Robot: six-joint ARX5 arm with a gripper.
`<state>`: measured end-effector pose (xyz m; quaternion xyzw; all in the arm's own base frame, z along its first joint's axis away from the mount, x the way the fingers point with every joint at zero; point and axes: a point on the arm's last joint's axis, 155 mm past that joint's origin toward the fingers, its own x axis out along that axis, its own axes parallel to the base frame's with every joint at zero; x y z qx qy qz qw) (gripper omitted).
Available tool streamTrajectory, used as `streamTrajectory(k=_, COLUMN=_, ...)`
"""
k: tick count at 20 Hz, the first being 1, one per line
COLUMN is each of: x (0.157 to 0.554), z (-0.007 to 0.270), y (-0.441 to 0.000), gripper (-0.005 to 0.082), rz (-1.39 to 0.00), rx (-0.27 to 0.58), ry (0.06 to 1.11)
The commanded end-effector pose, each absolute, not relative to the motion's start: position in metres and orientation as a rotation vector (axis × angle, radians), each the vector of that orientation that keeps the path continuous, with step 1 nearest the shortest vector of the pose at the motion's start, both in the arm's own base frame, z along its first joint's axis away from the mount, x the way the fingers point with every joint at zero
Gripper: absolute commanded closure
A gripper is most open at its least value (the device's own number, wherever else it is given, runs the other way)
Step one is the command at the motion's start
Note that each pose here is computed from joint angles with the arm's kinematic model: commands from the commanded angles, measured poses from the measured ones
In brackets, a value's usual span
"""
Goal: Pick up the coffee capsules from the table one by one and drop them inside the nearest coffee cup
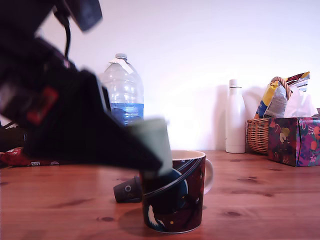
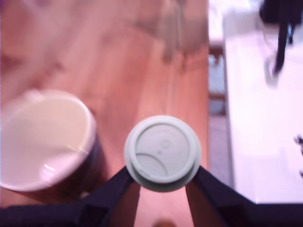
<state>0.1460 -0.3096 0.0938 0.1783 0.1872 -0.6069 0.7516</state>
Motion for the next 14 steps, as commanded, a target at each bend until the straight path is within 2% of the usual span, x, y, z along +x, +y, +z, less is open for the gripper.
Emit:
streamTrajectory(k=1, x=0.158, z=0.106, y=-0.308, gripper=0.0665, rz=-1.282, rx=0.391, ry=0.363)
streamTrajectory(k=3, x=0.172, z=0.112, y=-0.301, gripper=0.0665, rz=-1.213, rx=0.392, ry=0.346)
streamTrajectory(k=6, x=0.19, z=0.11, y=-0.289, gripper=0.0665, rz=-1.139, rx=0.375, ry=0.377)
streamTrajectory(k=14, x=0.204, z=0.12, y=-0.287, gripper=0.0665, rz=-1.097, rx=0.337, ry=0.399)
